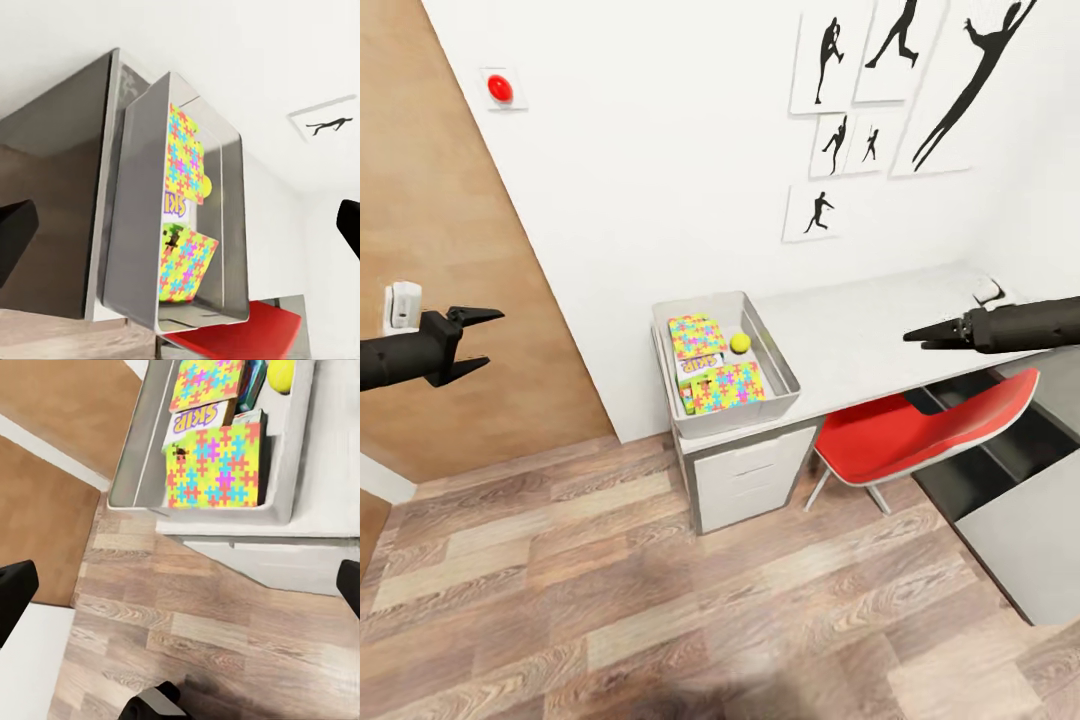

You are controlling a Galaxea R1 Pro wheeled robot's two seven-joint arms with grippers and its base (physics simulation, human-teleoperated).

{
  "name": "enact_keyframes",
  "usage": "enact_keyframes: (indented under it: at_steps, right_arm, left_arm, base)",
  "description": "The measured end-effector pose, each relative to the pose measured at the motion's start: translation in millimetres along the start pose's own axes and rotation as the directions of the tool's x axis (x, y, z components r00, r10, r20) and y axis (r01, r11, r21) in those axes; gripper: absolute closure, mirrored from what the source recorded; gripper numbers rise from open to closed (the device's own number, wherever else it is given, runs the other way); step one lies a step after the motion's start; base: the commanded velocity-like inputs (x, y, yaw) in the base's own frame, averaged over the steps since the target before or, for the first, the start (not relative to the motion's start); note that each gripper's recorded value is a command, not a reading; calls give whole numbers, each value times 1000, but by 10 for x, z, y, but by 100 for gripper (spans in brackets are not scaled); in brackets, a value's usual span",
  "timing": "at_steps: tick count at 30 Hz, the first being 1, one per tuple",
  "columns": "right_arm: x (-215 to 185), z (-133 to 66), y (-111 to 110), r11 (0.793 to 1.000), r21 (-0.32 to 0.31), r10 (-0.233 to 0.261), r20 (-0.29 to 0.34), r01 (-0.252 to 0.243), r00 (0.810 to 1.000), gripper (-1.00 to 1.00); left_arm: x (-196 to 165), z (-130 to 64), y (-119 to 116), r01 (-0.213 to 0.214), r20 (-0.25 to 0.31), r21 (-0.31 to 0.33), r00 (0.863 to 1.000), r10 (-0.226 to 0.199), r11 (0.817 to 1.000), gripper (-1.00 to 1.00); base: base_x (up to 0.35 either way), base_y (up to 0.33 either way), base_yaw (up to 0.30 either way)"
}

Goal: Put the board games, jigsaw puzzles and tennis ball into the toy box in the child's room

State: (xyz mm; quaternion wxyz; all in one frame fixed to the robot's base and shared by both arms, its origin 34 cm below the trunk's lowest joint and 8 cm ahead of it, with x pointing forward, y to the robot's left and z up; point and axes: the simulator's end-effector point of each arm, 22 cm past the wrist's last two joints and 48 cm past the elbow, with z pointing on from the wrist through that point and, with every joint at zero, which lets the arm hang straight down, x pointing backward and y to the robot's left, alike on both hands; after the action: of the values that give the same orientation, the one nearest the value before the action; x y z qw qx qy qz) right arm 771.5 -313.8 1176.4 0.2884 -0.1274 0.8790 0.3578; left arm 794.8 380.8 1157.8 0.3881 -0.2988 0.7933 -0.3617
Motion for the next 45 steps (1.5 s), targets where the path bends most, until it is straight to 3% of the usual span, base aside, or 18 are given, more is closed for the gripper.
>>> enact_keyframes:
  at_steps: [7,12,16,31,40,45]
  right_arm:
    - [-154,-355,-149,997,76,-29,83,22,996,-100]
    - [-298,-621,-354,983,181,-64,159,35,985,-100]
    - [-340,-750,-422,975,219,-76,183,34,980,-100]
    - [-473,-1173,-503,953,298,-127,264,44,956,-100]
    - [-469,-1477,-688,908,418,-158,289,24,944,-100]
    - [-80,-1480,-1091,854,519,-105,238,-35,965,-100]
  left_arm:
    - [54,-64,179,19,-3,-27,1000,-19,999,-100]
    - [52,-174,372,47,11,-50,999,-46,998,-100]
    - [63,-238,468,60,17,-62,998,-59,996,-100]
    - [48,-483,707,95,48,-89,995,-91,992,-100]
    - [209,-614,967,105,34,-139,994,-101,985,-100]
    - [483,-865,1569,161,32,-249,987,-158,955,-100]
  base:
    - [-49,36,-226]
    - [-16,12,-208]
    - [-7,5,-201]
    - [-2,1,-189]
    - [0,0,-171]
    - [0,0,-168]
